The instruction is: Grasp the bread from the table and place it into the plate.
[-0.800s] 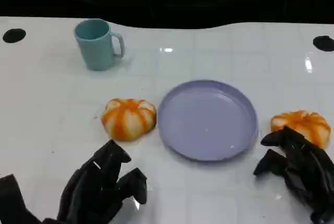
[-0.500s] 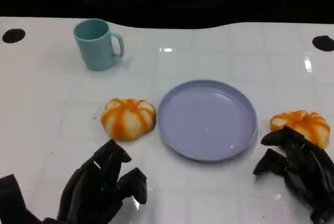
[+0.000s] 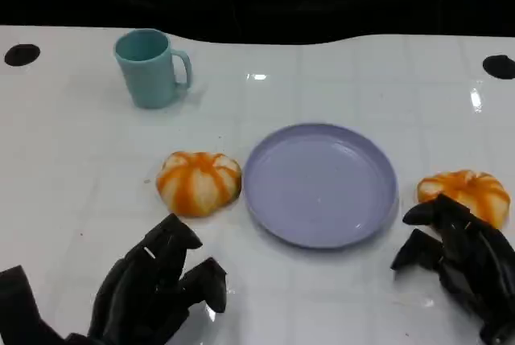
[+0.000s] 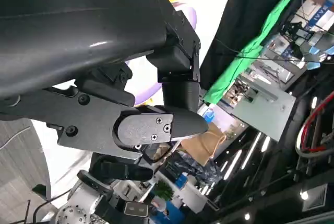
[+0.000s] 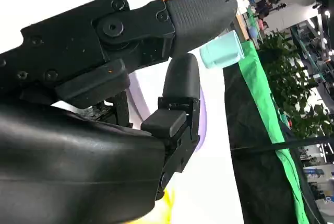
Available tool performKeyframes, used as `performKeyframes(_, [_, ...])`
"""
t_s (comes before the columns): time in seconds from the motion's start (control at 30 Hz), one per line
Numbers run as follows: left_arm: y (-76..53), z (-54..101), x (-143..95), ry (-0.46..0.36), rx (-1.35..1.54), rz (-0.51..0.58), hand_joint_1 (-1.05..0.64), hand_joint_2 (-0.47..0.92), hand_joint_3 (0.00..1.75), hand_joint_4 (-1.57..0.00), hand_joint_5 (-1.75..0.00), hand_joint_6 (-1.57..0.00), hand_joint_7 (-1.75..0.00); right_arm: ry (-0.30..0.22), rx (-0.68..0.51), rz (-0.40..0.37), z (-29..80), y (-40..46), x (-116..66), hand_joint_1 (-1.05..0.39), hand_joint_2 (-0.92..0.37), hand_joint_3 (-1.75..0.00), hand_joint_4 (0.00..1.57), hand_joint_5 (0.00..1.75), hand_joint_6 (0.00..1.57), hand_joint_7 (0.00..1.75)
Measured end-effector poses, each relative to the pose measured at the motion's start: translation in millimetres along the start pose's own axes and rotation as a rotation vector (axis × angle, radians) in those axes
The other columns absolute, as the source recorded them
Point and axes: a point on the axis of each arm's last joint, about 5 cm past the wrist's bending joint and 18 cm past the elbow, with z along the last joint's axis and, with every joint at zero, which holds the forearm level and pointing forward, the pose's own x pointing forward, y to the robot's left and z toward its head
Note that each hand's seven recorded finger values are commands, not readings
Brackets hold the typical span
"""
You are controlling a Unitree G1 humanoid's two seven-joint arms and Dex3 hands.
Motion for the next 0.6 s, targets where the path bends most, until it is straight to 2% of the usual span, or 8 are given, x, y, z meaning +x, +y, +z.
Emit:
performKeyframes(0.43, [0.0,0.0,0.0,0.000,-0.001,0.000,-0.53,0.92,0.35,-0.88,-1.75,-0.62,-1.75,0.000,0.000,0.000,0.0,-0.1,0.1,-0.54,-0.92,-0.28,0.68,1.57,0.62,1.25])
performKeyframes(0.47, [0.0,0.0,0.0,0.000,-0.001,0.000,-0.57,0.92,0.26,-0.72,-1.31,-0.60,-1.08,0.000,0.000,0.000,0.0,-0.1,0.0,-0.54,-0.92,-0.26,0.67,1.56,0.62,1.24])
performKeyframes(0.5, [0.0,0.9,0.1,0.002,0.019,0.000,-0.58,0.92,0.22,-0.68,-1.09,-0.69,-0.61,0.000,0.000,-0.002,0.0,-0.1,0.1,-0.54,-0.92,-0.25,0.67,1.56,0.62,1.24])
performKeyframes(0.53, [-0.2,3.6,0.4,0.004,0.063,-0.002,-0.58,0.92,0.21,-0.59,-0.97,-0.65,-0.41,0.001,0.000,-0.006,0.1,0.0,0.2,-0.54,-0.92,-0.24,0.67,1.56,0.62,1.24])
performKeyframes(0.57, [-0.7,8.0,1.2,-0.005,0.113,-0.007,-0.58,0.92,0.19,-0.43,-0.85,-0.51,-0.25,0.002,0.001,-0.010,0.3,0.1,0.4,-0.55,-0.92,-0.23,0.67,1.55,0.62,1.24])
performKeyframes(0.6, [-2.5,14.8,2.3,-0.014,0.200,-0.007,-0.58,0.92,0.18,-0.33,-0.78,-0.42,-0.15,0.004,0.005,-0.015,0.6,0.4,1.0,-0.55,-0.92,-0.22,0.67,1.55,0.62,1.24])
